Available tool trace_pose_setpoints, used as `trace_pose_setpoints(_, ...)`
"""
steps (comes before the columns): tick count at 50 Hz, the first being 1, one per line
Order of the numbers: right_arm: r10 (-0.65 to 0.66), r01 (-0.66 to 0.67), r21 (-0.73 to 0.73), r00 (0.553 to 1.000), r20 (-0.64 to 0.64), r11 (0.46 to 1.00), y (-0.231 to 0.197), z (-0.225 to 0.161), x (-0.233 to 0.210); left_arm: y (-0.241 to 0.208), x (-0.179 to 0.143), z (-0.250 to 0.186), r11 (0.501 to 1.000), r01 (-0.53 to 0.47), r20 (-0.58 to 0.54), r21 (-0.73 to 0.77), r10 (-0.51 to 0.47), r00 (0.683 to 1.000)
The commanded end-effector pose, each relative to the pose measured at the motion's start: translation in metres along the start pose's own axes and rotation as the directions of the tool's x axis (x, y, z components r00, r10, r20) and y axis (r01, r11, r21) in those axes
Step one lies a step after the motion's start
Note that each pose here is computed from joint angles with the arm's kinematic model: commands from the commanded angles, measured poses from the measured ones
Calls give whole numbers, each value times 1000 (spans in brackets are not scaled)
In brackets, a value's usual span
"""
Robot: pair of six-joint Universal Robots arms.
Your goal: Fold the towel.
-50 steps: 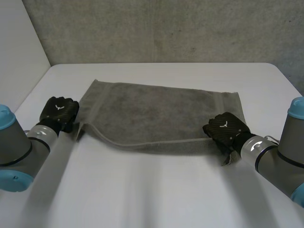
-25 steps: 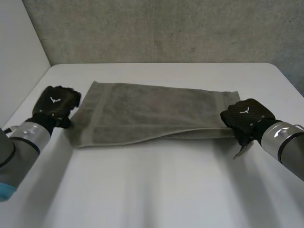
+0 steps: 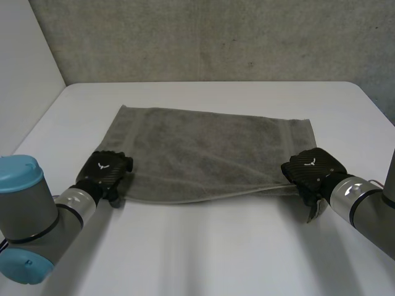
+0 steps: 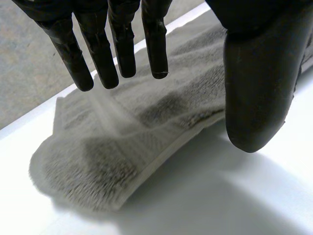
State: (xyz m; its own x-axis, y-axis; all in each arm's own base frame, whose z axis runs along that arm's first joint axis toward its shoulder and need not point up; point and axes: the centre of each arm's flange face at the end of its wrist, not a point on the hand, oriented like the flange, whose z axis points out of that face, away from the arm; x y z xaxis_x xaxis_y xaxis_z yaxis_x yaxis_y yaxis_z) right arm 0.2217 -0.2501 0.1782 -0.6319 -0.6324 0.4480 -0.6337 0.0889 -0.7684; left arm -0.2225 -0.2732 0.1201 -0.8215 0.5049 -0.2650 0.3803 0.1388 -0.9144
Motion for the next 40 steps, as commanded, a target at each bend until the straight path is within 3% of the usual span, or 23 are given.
trace_pose_setpoints(1, 0, 0, -2, 1000, 2, 1000, 2, 2, 0, 6, -4, -3, 1000, -2, 25, -17, 3, 1000)
trace_pose_setpoints(40, 8, -7, -17, 1000, 18, 1000, 6, 1, -6, 6, -35, 25, 997, -15, 127, 73, 6, 992)
